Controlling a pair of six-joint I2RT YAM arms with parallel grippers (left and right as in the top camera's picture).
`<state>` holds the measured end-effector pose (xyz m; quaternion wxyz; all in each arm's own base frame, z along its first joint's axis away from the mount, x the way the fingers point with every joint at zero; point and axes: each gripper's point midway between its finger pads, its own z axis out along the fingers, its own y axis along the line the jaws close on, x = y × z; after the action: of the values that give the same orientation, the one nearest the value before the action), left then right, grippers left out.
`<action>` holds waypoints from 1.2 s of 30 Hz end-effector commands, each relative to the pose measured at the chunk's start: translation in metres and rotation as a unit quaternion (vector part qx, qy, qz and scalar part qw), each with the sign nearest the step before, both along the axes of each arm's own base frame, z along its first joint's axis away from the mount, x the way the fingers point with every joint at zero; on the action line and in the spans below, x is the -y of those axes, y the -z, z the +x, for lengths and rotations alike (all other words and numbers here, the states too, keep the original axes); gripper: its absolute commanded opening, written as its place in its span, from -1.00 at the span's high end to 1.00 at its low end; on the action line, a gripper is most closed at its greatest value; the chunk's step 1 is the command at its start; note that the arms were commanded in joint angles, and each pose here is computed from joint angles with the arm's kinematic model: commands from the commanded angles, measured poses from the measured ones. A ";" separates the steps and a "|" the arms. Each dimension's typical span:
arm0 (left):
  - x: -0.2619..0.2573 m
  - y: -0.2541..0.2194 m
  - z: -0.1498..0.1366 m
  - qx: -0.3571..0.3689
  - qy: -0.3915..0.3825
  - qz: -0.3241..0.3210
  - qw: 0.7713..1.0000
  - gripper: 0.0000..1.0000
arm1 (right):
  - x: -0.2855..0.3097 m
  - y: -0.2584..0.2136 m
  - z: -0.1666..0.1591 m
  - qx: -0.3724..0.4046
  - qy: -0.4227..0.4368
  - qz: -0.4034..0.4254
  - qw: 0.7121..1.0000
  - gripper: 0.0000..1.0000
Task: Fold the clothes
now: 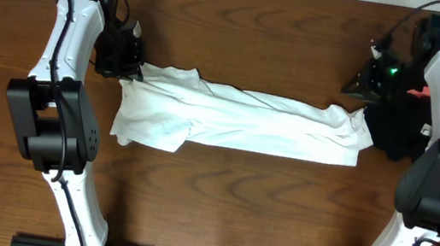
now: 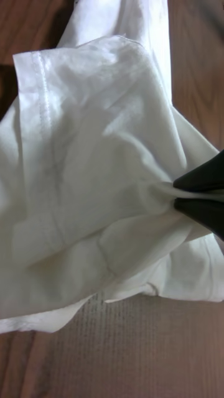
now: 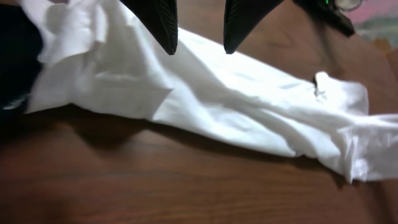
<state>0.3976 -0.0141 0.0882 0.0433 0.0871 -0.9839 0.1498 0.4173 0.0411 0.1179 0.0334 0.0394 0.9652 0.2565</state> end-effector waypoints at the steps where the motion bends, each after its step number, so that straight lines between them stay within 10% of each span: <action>1: -0.004 0.000 -0.003 -0.005 -0.001 0.008 1.000 0.88 | -0.022 0.008 -0.014 -0.005 -0.051 -0.031 0.998 0.53; 16: -0.004 0.000 -0.003 -0.005 -0.001 0.008 1.000 0.88 | 0.023 0.107 -0.056 -0.089 0.009 -0.188 0.978 0.56; 36: 0.000 -0.006 -0.036 -0.075 0.000 0.001 0.997 0.88 | 0.056 0.112 -0.043 -0.072 0.071 -0.182 0.978 0.35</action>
<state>0.3696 -0.0189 0.0928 0.1026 0.0941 -0.9785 0.1520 0.3747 0.0029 0.0039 -0.0201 0.1018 0.9901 0.0943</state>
